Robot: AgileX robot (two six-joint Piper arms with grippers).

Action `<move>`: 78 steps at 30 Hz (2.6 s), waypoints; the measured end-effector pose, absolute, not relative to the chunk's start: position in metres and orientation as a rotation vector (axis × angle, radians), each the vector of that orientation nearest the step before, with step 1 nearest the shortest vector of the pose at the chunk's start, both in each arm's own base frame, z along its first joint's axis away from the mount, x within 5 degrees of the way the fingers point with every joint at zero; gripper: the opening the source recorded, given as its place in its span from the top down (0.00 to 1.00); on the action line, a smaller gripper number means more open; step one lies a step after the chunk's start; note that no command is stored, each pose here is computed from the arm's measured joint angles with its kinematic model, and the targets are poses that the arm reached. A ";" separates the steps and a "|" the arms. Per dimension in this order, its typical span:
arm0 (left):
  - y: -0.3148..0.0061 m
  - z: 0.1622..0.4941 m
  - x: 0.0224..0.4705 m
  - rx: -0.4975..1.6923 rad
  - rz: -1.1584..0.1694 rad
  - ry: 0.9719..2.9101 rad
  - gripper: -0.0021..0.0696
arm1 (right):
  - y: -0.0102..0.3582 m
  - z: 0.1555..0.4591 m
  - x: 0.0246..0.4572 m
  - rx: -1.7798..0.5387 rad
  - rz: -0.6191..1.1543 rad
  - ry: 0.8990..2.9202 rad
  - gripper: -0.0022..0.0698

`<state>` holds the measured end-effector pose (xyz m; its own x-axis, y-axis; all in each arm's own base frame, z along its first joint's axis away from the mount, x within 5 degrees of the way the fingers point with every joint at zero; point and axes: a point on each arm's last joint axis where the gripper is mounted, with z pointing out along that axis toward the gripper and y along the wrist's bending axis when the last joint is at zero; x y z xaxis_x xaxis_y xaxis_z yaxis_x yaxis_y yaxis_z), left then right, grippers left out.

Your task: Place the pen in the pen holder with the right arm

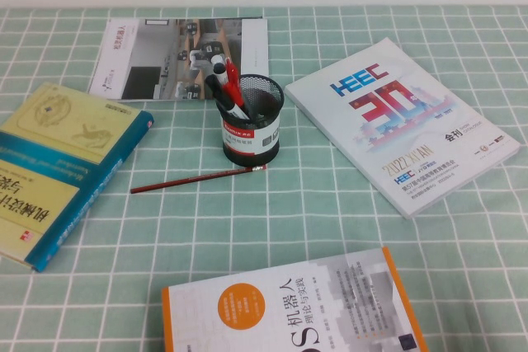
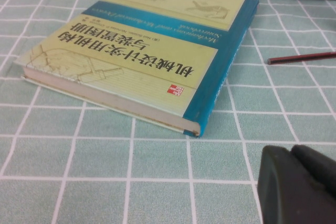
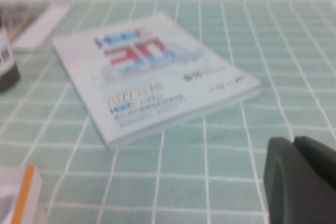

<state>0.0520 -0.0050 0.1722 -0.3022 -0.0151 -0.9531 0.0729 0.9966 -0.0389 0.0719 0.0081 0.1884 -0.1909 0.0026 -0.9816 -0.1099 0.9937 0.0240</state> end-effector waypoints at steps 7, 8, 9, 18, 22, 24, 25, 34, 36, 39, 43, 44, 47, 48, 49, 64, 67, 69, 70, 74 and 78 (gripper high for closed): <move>-0.005 0.172 0.052 0.042 -0.087 1.876 0.98 | 0.004 0.187 0.057 -0.035 0.110 1.713 1.00; -0.005 0.172 0.052 0.042 -0.087 1.876 0.98 | 0.004 0.186 0.056 -0.033 0.108 1.724 1.00; -0.005 0.172 0.052 0.042 -0.087 1.876 0.98 | 0.004 0.185 0.056 -0.031 0.108 1.733 1.00; -0.005 0.172 0.052 0.042 -0.087 1.876 0.98 | 0.003 0.180 0.055 -0.025 0.103 1.781 1.00; -0.005 0.172 0.052 0.042 -0.087 1.876 0.98 | 0.004 0.175 0.054 -0.019 0.116 1.832 1.00; -0.005 0.172 0.052 0.042 -0.087 1.876 0.98 | 0.005 0.175 0.053 -0.049 0.102 1.837 1.00; -0.005 0.172 0.052 0.042 -0.087 1.876 0.98 | 0.005 0.175 0.053 -0.066 0.092 1.839 1.00; -0.005 0.172 0.052 0.042 -0.087 1.876 0.98 | 0.006 0.174 0.053 -0.109 0.078 1.841 1.00; -0.005 0.172 0.052 0.042 -0.087 1.876 0.98 | 0.006 0.174 0.053 -0.112 0.076 1.841 1.00; -0.005 0.172 0.052 0.042 -0.087 1.876 0.98 | 0.006 0.174 0.053 -0.112 0.076 1.841 1.00; -0.005 0.172 0.052 0.042 -0.087 1.876 0.98 | 0.006 0.174 0.053 -0.112 0.077 1.841 1.00; -0.005 0.172 0.052 0.042 -0.087 1.876 0.98 | 0.006 0.174 0.053 -0.112 0.077 1.841 1.00; -0.005 0.172 0.052 0.042 -0.087 1.876 0.98 | 0.006 0.174 0.053 -0.110 0.079 1.841 1.00; -0.005 0.172 0.052 0.042 -0.087 1.876 0.98 | 0.006 0.174 0.053 -0.110 0.079 1.841 1.00; -0.005 0.172 0.052 0.042 -0.087 1.876 0.98 | 0.006 0.174 0.053 -0.110 0.079 1.841 1.00; -0.005 0.172 0.052 0.042 -0.087 1.876 0.98 | 0.006 0.174 0.053 -0.112 0.077 1.841 1.00; -0.005 0.172 0.052 0.042 -0.087 1.876 0.98 | 0.006 0.174 0.053 -0.112 0.077 1.841 1.00; -0.005 0.172 0.052 0.042 -0.087 1.876 0.98 | 0.006 0.174 0.053 -0.112 0.077 1.841 1.00; -0.005 0.172 0.052 0.042 -0.087 1.876 0.98 | 0.006 0.174 0.053 -0.112 0.077 1.841 1.00; -0.005 0.172 0.052 0.042 -0.087 1.876 0.98 | 0.006 0.174 0.053 -0.112 0.077 1.841 1.00; -0.005 0.172 0.052 0.042 -0.087 1.876 0.98 | 0.006 0.174 0.053 -0.112 0.077 1.841 1.00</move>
